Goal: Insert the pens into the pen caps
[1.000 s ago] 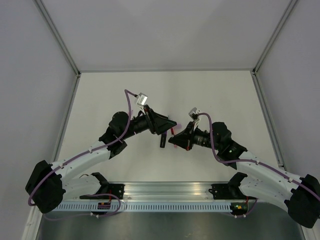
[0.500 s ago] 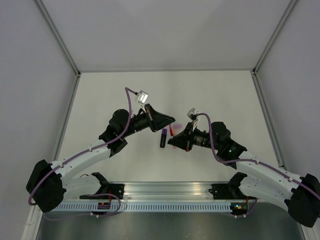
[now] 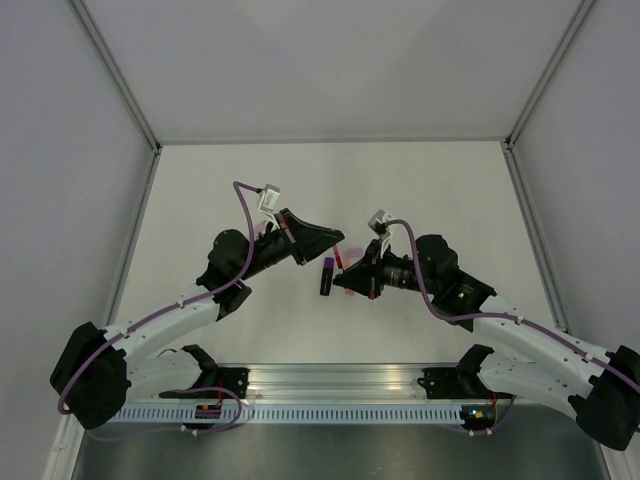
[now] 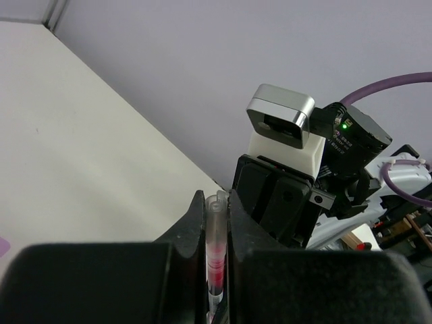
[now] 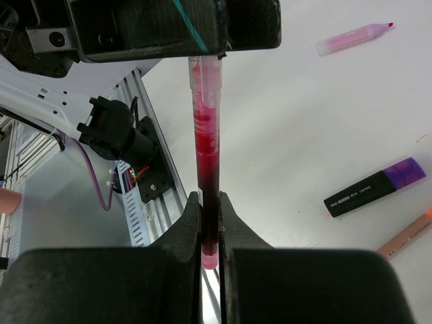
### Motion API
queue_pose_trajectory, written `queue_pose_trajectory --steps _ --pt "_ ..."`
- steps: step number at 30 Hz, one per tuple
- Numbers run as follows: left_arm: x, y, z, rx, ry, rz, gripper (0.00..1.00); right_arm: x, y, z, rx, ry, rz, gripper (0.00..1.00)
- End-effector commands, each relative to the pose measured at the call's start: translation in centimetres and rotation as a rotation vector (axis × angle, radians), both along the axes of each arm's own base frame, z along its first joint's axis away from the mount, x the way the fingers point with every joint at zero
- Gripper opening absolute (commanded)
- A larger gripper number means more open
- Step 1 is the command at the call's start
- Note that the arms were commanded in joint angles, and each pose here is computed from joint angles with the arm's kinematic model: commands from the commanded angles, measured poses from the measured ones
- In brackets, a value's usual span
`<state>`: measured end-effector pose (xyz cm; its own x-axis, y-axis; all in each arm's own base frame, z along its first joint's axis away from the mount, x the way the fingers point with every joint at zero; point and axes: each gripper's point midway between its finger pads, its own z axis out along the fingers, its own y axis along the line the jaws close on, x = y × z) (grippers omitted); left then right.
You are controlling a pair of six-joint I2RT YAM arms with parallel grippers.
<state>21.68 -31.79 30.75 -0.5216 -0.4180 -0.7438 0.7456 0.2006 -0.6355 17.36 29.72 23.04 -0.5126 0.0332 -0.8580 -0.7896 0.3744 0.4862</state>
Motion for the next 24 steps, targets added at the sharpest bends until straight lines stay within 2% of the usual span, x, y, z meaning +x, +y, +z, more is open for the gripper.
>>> queue_pose_trajectory --steps 1,8,15,20,24 --pt "-4.4 -0.7 -3.8 0.066 0.094 -0.190 0.02 4.0 -0.1 10.5 0.225 -0.232 -0.164 0.00" --pt "-5.2 0.2 -5.0 0.051 0.103 -0.186 0.02 5.1 -0.5 15.8 0.258 -0.331 -0.214 0.00" --pt "-6.0 -0.2 -6.5 0.051 0.123 -0.215 0.02 6.4 0.8 17.9 0.262 -0.360 -0.208 0.00" --pt "-5.8 -0.2 -7.2 0.060 0.133 -0.206 0.02 7.2 1.4 17.2 0.218 -0.346 -0.210 0.00" --pt "-5.6 0.1 -5.1 0.078 0.096 -0.188 0.02 6.6 2.3 14.1 0.154 -0.308 -0.135 0.00"
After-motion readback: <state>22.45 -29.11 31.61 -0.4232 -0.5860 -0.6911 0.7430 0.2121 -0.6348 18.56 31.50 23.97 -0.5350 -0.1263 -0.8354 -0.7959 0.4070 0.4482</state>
